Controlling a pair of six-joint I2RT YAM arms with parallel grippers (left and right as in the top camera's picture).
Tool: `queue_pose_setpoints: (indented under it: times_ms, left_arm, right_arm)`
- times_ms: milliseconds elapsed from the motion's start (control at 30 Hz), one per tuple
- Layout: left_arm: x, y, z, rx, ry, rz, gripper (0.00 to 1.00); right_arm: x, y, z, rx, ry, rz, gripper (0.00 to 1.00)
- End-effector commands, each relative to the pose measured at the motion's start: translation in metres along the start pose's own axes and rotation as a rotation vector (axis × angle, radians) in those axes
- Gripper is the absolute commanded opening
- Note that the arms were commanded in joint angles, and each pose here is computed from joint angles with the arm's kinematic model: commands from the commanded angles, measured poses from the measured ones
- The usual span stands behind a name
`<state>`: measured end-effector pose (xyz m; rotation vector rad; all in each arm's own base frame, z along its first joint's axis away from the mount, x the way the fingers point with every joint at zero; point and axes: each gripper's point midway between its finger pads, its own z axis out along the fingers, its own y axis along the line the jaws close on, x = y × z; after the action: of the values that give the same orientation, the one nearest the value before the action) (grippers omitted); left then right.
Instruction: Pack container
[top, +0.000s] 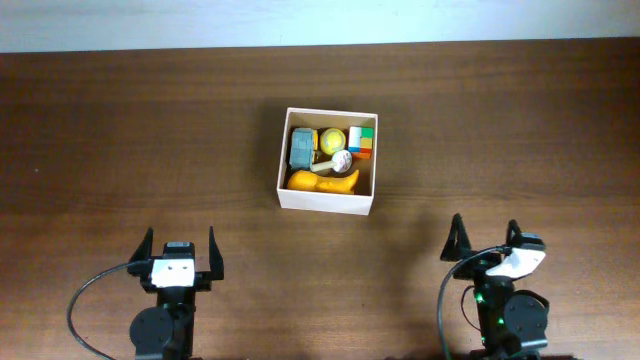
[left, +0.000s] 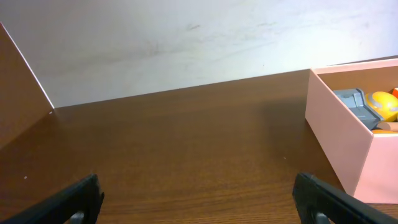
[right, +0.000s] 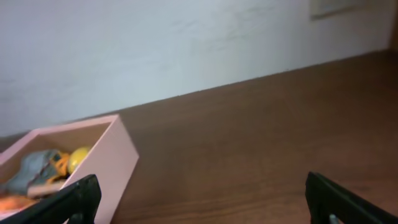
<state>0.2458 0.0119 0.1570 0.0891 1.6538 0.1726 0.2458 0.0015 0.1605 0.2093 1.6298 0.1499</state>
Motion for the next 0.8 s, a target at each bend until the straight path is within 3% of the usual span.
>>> queue_pose_setpoints:
  times_ms: [0, 767]
  left_arm:
    - [0.000, 0.000, 0.000, 0.003, -0.003, 0.009, 0.99]
    - [0.000, 0.000, 0.000, 0.003, -0.003, 0.009, 0.99]
  right_arm:
    - [0.009, 0.018, -0.001, -0.117, 0.025, -0.146, 0.99]
    - [0.007, 0.010, 0.000, -0.082, 0.018, -0.145, 0.99]
